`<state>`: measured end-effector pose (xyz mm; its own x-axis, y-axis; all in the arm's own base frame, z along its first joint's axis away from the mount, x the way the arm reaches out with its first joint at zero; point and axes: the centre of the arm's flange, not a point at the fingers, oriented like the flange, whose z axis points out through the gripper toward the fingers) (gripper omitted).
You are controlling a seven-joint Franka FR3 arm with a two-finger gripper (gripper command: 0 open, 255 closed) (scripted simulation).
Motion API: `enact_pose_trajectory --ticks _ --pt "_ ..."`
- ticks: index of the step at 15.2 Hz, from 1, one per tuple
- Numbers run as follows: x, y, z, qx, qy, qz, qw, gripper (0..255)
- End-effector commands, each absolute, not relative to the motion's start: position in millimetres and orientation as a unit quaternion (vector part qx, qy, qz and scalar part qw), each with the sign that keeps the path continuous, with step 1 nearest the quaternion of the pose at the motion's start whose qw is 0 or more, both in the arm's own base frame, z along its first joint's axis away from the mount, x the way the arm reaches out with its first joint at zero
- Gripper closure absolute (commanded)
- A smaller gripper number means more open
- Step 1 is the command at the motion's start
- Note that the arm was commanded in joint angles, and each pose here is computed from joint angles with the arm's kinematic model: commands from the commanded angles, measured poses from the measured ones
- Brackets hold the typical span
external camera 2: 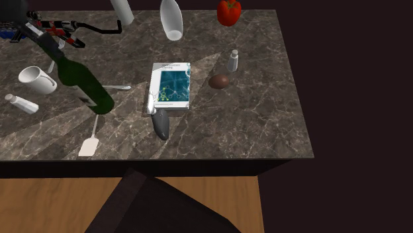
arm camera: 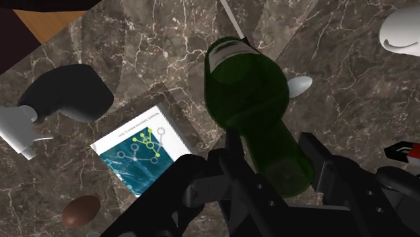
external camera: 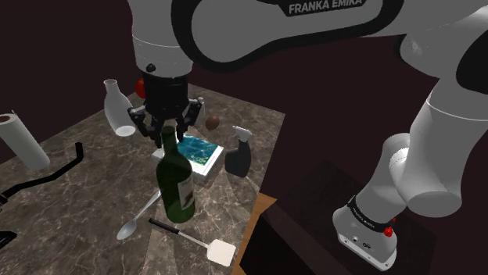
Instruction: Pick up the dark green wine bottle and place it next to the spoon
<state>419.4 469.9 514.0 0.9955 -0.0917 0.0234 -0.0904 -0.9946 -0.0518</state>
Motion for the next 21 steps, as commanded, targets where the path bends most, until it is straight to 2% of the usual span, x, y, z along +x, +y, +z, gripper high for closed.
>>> enact_pose_trajectory --ticks 1,7,14,15,21 --pt "419.5 469.3 503.6 -0.999 0.046 -0.013 0.026 255" --pt "419.5 469.3 471.6 -0.999 0.046 -0.013 0.026 255" --pt "419.5 469.3 471.6 -0.999 0.046 -0.013 0.026 255" --pt "419.5 469.4 471.7 -0.999 0.046 -0.013 0.026 0" --pt "419.2 468.7 484.8 -0.999 0.046 -0.013 0.026 0"
